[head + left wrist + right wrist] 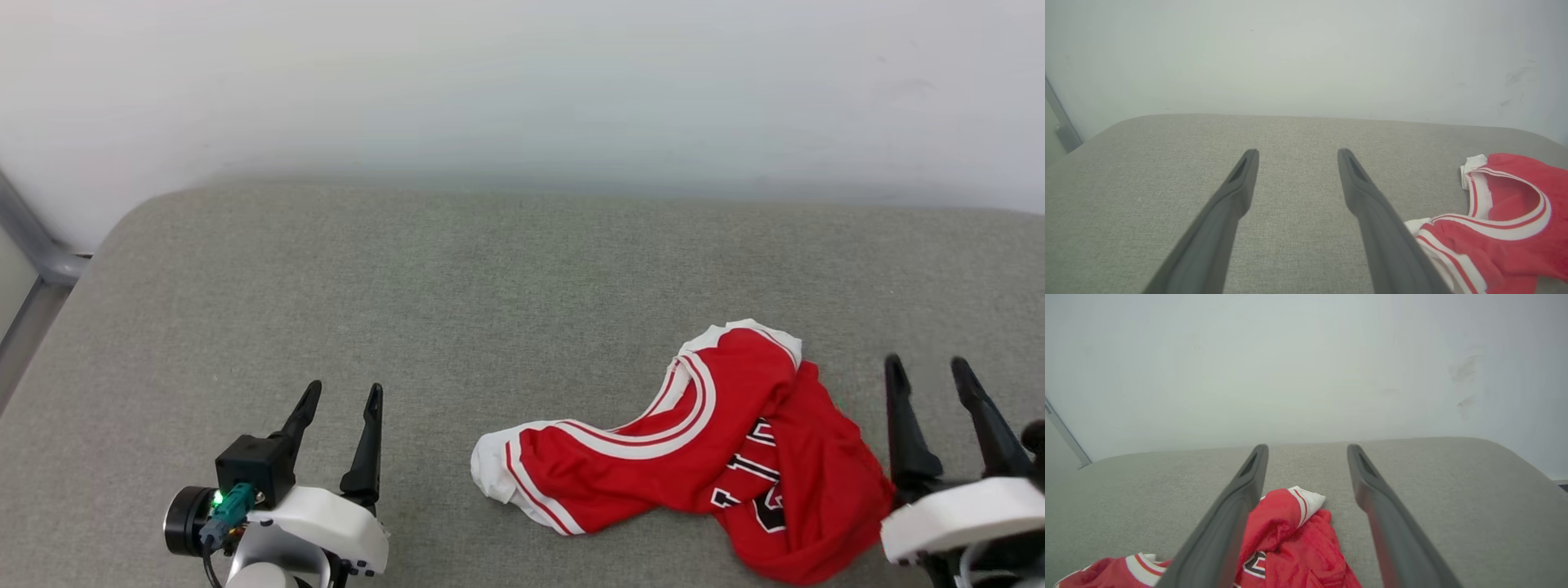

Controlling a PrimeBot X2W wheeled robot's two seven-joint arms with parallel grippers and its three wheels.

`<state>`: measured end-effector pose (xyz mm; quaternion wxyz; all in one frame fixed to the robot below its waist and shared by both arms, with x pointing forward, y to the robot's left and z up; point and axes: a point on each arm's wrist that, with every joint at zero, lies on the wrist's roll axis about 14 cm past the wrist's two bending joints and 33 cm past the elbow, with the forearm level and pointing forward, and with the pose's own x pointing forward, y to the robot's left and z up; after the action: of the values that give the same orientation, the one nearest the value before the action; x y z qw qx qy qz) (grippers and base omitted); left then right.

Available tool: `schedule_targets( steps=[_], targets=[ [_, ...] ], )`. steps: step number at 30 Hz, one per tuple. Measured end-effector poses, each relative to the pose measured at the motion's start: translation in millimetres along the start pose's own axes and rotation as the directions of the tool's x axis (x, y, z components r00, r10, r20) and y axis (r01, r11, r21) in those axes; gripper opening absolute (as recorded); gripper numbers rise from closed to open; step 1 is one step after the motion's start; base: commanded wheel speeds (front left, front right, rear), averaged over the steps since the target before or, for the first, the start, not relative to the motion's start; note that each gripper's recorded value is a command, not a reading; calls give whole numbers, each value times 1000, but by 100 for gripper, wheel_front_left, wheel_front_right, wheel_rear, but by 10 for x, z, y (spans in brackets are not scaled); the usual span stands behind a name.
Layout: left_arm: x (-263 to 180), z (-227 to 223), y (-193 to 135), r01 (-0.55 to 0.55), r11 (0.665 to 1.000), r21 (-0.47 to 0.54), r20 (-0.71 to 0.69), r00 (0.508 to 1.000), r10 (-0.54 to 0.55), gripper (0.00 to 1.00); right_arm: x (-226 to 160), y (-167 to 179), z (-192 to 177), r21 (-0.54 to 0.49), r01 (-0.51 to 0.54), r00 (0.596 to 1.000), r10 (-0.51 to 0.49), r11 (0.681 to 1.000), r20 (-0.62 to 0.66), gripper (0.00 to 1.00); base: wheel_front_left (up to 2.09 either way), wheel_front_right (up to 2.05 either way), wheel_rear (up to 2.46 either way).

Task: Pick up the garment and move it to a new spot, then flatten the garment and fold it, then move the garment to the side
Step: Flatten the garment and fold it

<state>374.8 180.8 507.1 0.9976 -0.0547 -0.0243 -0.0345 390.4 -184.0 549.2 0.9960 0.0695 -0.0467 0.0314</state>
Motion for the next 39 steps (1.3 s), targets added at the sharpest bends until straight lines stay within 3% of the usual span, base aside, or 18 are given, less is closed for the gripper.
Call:
schedule_targets(
  steps=[8,14,18,23,31,32,34,36,39],
  targets=[
    [44,-97,-281,118,993,21,-86,990,-116,100,-303,-269,-40,15,80,996,-80,997,-51,100,0,0,0],
    [171,-358,-570,247,969,-17,-305,922,-240,100,-310,-307,-77,23,92,993,-90,995,-72,100,0,0,0],
    [199,-608,-651,306,952,-16,-473,837,-277,100,-291,-322,-139,36,99,992,-95,994,-89,100,0,0,0],
    [126,-960,-684,370,929,-13,-661,694,-286,100,-284,-381,-260,41,119,986,-113,992,-123,100,0,0,0],
    [10,-1350,-740,481,877,-8,-824,493,-278,100,-260,-455,-457,66,150,977,-138,986,-165,100,0,0,0],
    [-1,-1381,-763,495,869,-12,-835,472,-281,86,-249,-459,-468,69,152,976,-139,986,-167,100,0,0,0],
    [11,-1408,-797,515,857,-15,-845,451,-286,0,-248,-487,-496,77,162,974,-148,984,-171,100,0,0,0],
    [42,-1404,-820,532,847,-11,-840,455,-296,0,-267,-519,-534,81,175,971,-158,981,-180,100,0,0,0],
    [189,-1281,-816,536,844,23,-792,525,-312,0,-272,-544,-554,83,183,969,-166,980,-184,100,0,0,0]
  ],
)
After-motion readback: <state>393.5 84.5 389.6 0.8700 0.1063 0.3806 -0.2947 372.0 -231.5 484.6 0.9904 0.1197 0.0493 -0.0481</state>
